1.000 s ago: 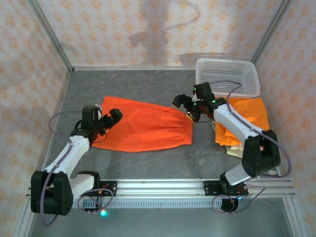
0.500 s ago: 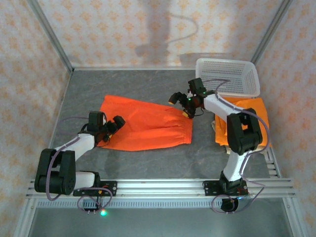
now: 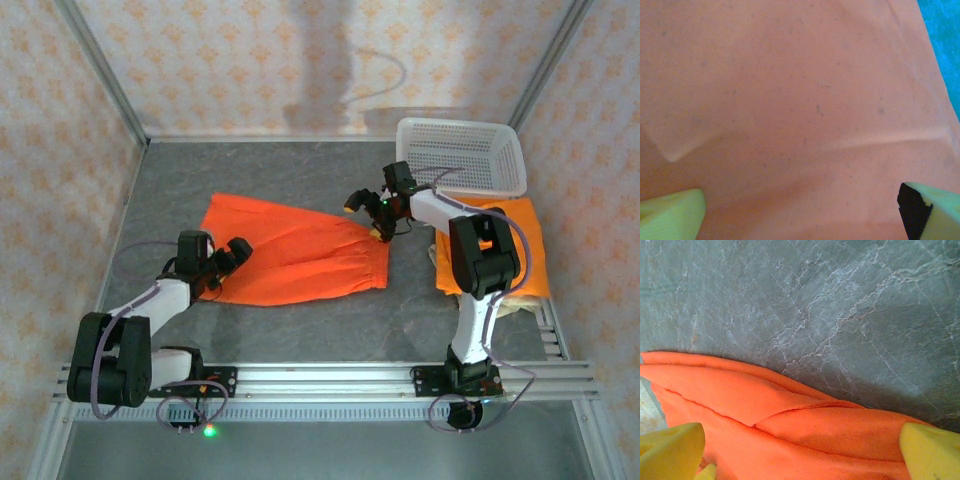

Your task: Fold and stack the shorts

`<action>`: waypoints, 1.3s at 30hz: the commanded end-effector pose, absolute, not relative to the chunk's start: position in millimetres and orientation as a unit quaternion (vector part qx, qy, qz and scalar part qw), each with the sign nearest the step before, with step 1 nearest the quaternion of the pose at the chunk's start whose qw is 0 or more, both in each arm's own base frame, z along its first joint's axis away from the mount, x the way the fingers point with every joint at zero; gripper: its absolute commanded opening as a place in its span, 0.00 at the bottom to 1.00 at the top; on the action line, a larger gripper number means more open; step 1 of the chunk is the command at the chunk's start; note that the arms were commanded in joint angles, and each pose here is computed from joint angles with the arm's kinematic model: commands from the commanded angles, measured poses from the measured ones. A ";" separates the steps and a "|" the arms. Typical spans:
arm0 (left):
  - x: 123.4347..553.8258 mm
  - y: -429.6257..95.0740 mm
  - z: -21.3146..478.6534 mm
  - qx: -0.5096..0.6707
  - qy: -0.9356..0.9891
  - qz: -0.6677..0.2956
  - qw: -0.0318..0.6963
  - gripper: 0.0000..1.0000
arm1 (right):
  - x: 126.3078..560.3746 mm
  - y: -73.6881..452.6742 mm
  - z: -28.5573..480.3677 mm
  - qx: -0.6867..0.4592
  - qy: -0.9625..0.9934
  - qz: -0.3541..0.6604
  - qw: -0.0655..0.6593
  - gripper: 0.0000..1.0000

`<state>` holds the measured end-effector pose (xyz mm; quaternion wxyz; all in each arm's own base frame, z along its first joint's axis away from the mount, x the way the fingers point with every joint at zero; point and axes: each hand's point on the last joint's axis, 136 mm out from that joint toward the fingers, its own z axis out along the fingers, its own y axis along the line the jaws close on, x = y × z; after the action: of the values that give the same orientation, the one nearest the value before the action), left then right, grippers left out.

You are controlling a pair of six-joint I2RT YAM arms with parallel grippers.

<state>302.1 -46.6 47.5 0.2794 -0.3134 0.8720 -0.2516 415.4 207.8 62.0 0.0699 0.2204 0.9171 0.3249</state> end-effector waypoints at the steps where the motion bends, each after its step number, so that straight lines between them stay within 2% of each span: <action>1: 290.4 -41.3 55.8 -0.320 0.876 -0.234 0.274 1.00 | 419.8 204.5 89.9 0.208 0.913 0.335 0.107 0.99; 7: 312.4 -42.0 137.7 -0.283 0.853 -0.260 0.352 1.00 | 403.0 202.7 153.9 0.169 0.900 0.364 0.172 0.99; 12: 325.4 -48.2 160.2 -0.261 0.849 -0.279 0.366 1.00 | 367.5 216.5 179.3 0.132 0.894 0.385 0.187 0.99; 17: 331.5 -48.9 141.2 -0.271 0.853 -0.278 0.348 1.00 | 331.4 231.2 173.1 0.113 0.898 0.391 0.166 0.99; 24: 323.0 -43.2 88.7 -0.309 0.862 -0.259 0.306 1.00 | 296.3 237.6 135.4 0.126 0.903 0.391 0.123 0.99; 33: 289.2 -22.6 33.5 -0.352 0.882 -0.202 0.241 1.00 | 271.2 216.9 72.8 0.140 0.933 0.323 0.076 1.00; 39: 279.0 -12.9 27.0 -0.363 0.880 -0.193 0.238 1.00 | 262.5 210.4 43.9 0.143 0.943 0.296 0.051 1.00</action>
<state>295.1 -26.1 41.9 0.2501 -0.3478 0.8751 -0.2253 268.8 220.2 63.1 0.0558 0.1437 0.9320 0.3280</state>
